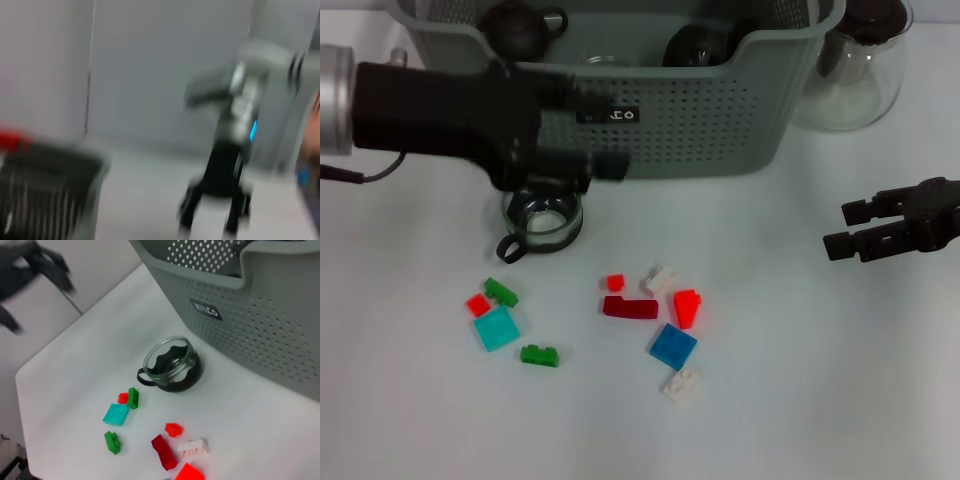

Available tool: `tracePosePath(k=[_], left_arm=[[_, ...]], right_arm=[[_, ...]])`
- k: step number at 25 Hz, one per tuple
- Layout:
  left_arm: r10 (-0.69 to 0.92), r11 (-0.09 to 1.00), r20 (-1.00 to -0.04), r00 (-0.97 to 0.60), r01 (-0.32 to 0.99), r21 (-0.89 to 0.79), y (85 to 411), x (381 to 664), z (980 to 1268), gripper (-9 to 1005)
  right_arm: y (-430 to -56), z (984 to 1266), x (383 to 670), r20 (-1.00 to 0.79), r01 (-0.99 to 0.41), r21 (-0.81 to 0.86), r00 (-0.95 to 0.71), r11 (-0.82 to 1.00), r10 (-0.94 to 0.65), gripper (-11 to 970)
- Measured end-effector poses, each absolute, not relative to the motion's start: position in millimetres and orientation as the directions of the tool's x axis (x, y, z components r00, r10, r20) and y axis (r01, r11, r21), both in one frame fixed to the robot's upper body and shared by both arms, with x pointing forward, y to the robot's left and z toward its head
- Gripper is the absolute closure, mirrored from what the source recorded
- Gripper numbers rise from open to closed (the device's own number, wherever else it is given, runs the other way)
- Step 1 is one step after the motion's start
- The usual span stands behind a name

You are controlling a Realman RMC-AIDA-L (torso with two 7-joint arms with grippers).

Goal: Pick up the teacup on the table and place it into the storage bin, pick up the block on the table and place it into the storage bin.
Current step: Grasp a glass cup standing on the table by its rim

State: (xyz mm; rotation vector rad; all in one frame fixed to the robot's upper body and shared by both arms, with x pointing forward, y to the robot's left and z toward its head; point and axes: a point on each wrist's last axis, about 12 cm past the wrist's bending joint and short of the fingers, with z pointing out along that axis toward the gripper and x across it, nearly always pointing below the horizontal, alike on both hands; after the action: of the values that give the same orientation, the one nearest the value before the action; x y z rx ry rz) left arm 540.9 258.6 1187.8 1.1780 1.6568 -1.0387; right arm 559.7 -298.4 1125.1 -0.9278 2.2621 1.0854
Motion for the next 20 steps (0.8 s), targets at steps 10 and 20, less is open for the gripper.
tracePosePath(k=[10, 20], left_arm=[[0.72, 0.299, -0.636, -0.277, 0.951, -0.076, 212.8, 555.6, 1184.4, 317], [0.828, 0.378, -0.456, -0.325, 0.926, 0.027, 182.6, 568.5, 1174.4, 320]], right_arm=[[-298.2, 1124.5, 560.3, -0.646, -0.734, 0.496, -0.669, 0.465, -0.367, 44], [-298.7, 1123.0, 560.1, -0.644, -0.728, 0.5, -0.675, 0.47, -0.36, 44]])
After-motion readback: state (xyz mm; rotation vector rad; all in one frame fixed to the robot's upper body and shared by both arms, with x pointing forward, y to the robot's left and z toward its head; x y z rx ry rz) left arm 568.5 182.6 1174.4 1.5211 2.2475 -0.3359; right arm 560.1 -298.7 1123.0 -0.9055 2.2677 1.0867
